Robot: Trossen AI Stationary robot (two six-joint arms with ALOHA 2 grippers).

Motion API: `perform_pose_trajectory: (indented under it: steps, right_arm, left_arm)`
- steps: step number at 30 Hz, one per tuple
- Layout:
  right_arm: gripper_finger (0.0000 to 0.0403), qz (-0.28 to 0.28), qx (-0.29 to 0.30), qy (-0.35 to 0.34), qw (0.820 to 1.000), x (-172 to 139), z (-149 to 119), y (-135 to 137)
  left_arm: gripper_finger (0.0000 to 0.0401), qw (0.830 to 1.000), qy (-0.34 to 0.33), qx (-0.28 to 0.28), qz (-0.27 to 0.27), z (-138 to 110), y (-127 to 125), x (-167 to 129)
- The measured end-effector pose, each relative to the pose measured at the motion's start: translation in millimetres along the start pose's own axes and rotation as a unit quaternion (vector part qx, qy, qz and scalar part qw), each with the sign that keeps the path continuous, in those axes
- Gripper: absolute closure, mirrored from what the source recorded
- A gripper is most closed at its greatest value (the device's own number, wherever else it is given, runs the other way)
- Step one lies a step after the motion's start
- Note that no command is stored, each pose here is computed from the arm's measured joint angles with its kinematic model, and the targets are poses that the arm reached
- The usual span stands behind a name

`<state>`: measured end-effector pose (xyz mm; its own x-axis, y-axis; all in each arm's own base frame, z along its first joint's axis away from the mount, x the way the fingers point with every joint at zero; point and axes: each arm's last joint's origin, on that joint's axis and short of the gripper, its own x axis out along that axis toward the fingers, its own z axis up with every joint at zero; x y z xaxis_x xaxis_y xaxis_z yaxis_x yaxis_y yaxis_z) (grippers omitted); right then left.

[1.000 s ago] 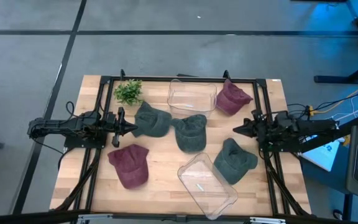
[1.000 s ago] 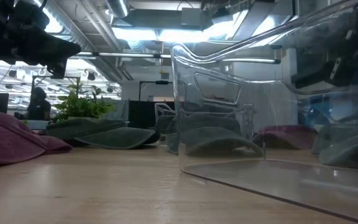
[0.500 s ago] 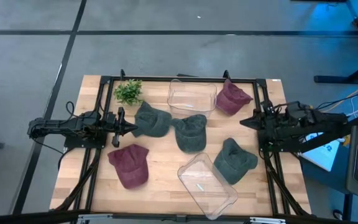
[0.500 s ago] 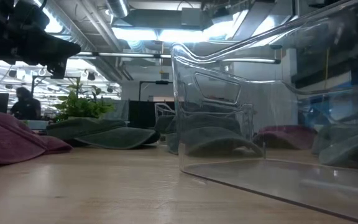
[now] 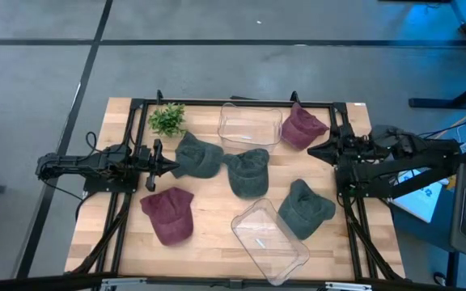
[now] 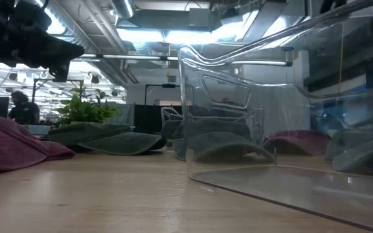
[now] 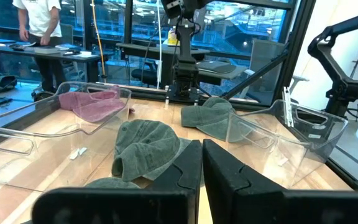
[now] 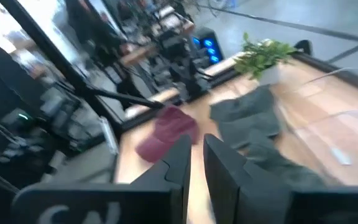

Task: Pick & Place hat
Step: Put the top red cap into the top transparent bin

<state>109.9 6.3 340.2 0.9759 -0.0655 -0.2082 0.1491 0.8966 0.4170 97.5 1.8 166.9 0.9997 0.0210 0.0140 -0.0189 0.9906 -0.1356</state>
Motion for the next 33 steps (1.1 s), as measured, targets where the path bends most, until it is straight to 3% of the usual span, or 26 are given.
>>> perform_pose_trajectory:
  steps: [7, 17, 33]
  right_arm:
    - [0.0357, -0.054, -0.127, 0.064, 0.988, 12, 22, 12]
    - [0.0357, -0.068, -0.266, 0.169, 0.947, 36, 38, 25]
    - [0.0357, -0.092, -0.329, 0.351, 0.872, 76, 14, 20]
  left_arm:
    - [0.0391, 1.000, 0.000, 0.000, 0.000, 0, 0, 0]
    - [0.0391, 1.000, 0.000, 0.000, 0.000, 0, 0, 0]
    - [0.0390, 1.000, 0.000, 0.000, 0.000, 0, 0, 0]
